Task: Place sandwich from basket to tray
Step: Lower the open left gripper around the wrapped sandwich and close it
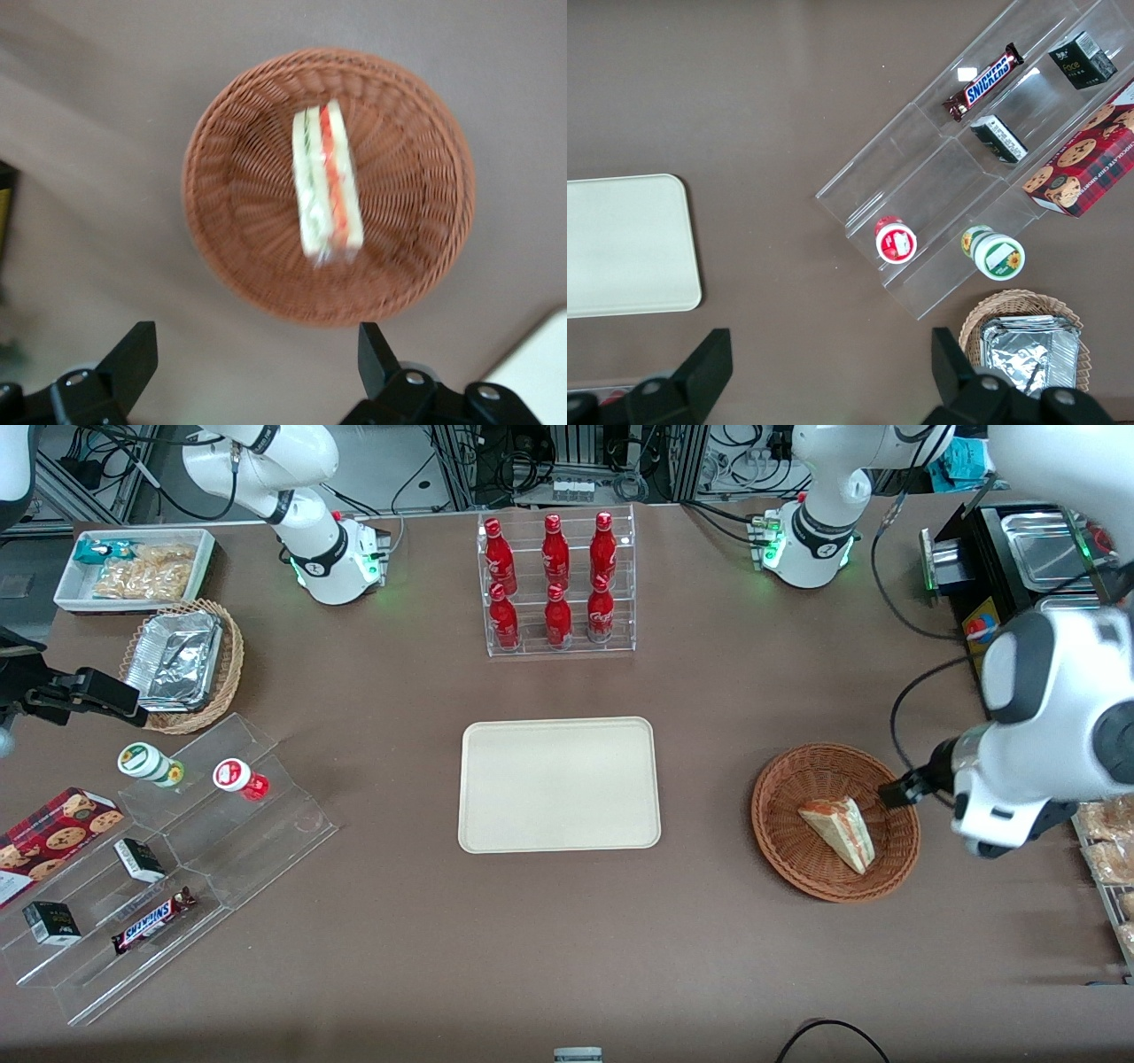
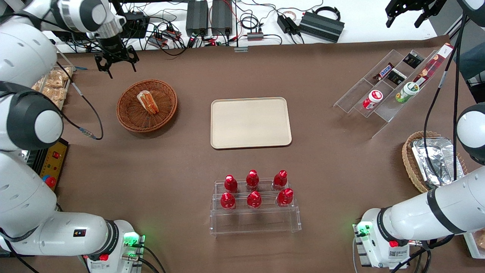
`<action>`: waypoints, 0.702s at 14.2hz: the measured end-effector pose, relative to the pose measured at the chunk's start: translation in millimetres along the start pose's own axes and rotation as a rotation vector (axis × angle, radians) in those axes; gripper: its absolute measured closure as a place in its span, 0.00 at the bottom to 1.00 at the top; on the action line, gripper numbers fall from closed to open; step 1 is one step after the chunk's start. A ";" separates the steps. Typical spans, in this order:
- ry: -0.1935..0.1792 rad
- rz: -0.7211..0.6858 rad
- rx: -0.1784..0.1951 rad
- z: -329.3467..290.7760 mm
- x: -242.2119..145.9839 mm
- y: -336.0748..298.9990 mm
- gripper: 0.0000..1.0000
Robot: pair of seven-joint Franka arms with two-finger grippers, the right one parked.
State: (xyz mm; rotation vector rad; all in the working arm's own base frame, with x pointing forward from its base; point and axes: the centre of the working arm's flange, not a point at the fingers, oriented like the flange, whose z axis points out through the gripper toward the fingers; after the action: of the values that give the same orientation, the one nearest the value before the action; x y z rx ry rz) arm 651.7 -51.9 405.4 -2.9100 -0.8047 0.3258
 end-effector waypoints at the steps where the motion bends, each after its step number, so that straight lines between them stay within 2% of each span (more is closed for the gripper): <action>1: 0.005 -0.033 -0.005 18.1 8.2 9.4 0.00; 3: 0.005 -0.080 -0.005 46.9 14.7 27.0 0.00; 5: -0.011 -0.093 0.010 68.5 15.1 35.6 0.00; 10: 0.015 -0.096 -0.014 123.4 14.0 36.7 0.00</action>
State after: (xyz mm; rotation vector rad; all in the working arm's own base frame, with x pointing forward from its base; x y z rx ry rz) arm 653.0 -70.7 277.2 -2.8705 -0.9448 0.2898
